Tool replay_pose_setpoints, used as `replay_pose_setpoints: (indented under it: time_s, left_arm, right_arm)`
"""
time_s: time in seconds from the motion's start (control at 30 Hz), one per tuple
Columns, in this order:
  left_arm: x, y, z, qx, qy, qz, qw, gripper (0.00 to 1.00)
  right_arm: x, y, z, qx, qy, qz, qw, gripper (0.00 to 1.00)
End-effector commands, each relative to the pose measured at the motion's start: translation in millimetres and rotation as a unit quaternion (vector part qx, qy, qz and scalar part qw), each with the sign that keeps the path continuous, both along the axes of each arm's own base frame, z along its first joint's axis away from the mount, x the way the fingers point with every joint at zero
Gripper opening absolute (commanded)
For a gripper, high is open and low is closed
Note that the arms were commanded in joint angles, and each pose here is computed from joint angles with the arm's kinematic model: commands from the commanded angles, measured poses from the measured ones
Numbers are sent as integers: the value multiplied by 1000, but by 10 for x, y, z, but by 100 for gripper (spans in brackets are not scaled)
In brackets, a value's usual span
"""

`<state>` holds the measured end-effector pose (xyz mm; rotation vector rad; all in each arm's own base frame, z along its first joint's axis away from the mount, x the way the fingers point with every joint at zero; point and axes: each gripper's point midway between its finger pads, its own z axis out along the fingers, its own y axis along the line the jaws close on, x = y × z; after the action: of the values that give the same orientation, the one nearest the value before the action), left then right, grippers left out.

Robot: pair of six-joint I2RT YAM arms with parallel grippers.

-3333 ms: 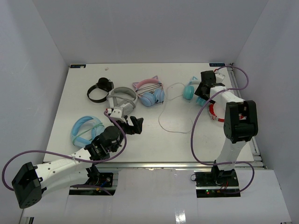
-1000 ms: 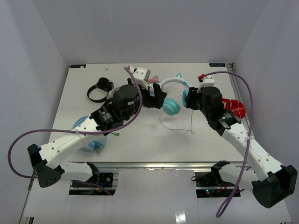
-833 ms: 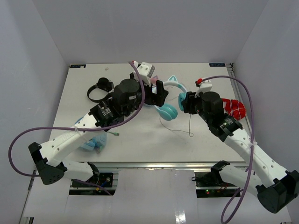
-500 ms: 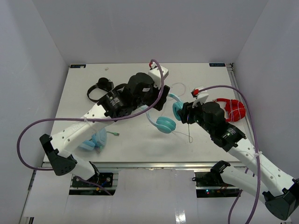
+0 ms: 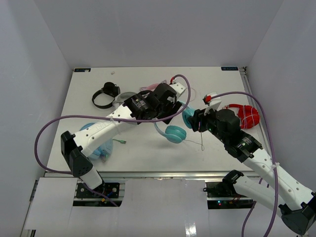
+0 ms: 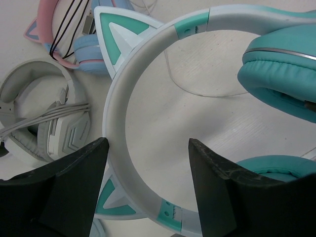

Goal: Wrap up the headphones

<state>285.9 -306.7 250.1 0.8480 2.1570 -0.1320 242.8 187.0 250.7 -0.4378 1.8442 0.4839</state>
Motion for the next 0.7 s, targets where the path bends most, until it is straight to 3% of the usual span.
replay_pose_setpoints:
  time_s: [0.0,0.2,0.5,0.67]
  left_arm:
    - [89,122,272,-7,-47,17,999,76]
    - [153,199,543,-27,-90,29,995,81]
    - [-91,51,484,-53,-28,-42,997,81]
    - [-114,75,305,-31,-8,-43,999,79]
  right_arm:
    - [-9,101,335,43,-44,18,998,8]
    - [-21,115,305,40,-41,23,998,8]
    - [-60,114,352,46,-48,30,997,8]
    - [-78,122,373,49,-51,35,997,8]
